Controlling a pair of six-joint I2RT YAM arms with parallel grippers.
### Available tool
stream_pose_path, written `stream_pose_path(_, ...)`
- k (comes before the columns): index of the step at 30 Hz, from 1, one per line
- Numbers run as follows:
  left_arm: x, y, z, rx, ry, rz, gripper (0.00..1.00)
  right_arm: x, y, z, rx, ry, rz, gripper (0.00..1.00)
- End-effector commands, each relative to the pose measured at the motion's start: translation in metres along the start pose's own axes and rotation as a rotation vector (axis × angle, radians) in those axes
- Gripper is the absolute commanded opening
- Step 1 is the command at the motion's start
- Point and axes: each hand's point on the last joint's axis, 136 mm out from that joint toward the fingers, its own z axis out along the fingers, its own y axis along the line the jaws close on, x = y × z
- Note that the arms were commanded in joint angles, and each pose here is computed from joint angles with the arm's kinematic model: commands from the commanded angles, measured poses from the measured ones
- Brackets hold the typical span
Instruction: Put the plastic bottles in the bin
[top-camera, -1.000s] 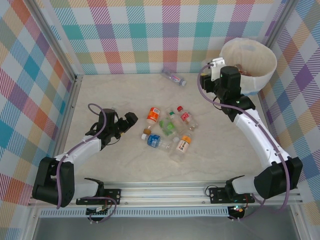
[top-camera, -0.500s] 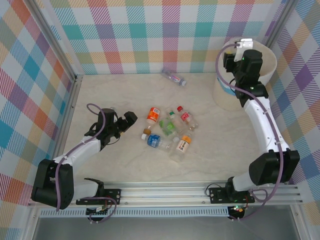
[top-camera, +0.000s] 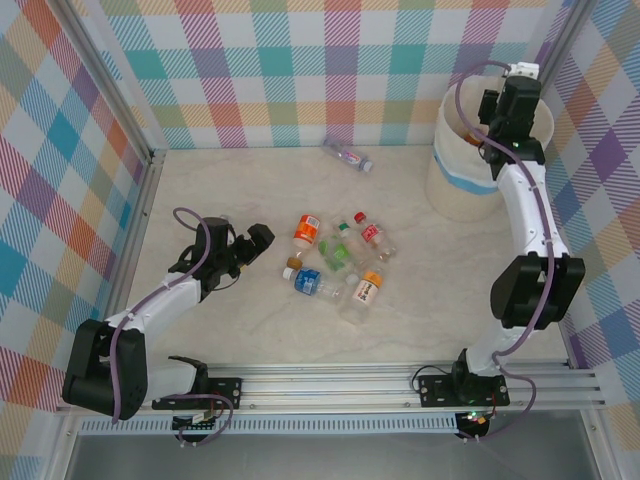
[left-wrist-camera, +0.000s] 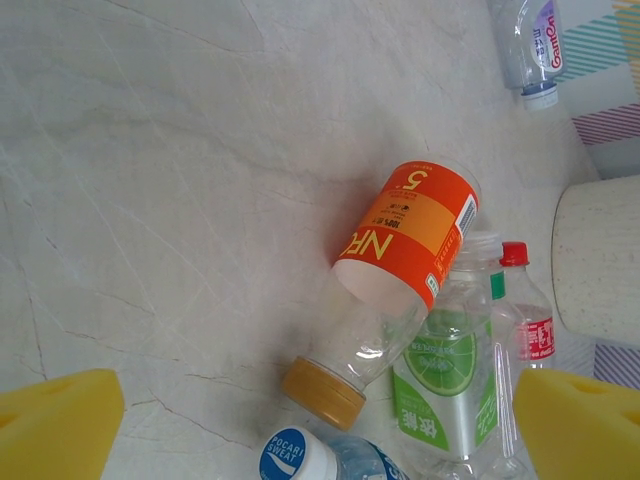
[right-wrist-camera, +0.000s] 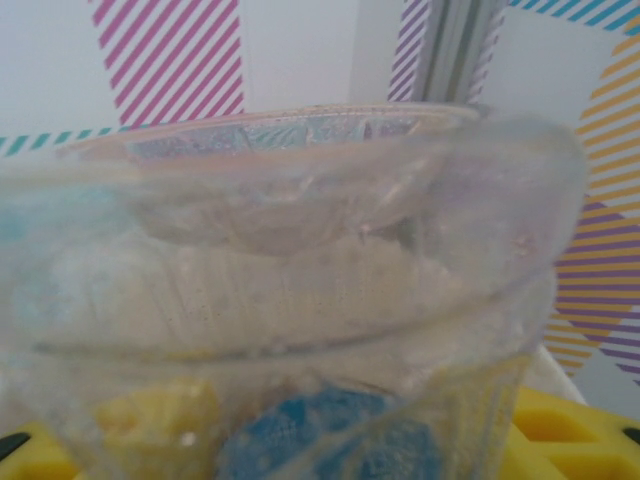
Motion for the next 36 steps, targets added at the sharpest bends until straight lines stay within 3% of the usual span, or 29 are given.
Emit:
stream_pose_path(1,-0.008,-0.002,-0.004,0.008,-0.018,-0.001,1.0,-0.005,-0.022,0.01,0.096,0.001,-0.018,0.61)
stream_pose_path(6,-0.006,-0.003,-0.003,0.011,-0.004,0.0,1.0,0.002,-0.036,0.026,0.169,0.034,-0.002,0.73)
stream_pose_path(10,-0.006,-0.002,-0.003,0.006,-0.006,0.006,1.0,0.019,-0.021,0.038,0.087,0.152,-0.015,0.87)
stream_pose_path(14,-0.004,-0.003,-0.001,0.018,0.011,0.018,1.0,0.029,-0.02,0.037,0.081,0.217,-0.014,0.93)
stream_pose_path(18,0.0,-0.005,0.001,0.031,0.031,0.026,1.0,0.024,-0.005,0.026,-0.023,0.215,0.018,0.95)
stream_pose_path(36,0.003,-0.002,0.0,0.044,0.031,0.029,1.0,0.008,0.171,-0.046,-0.638,0.13,-0.05,0.97)
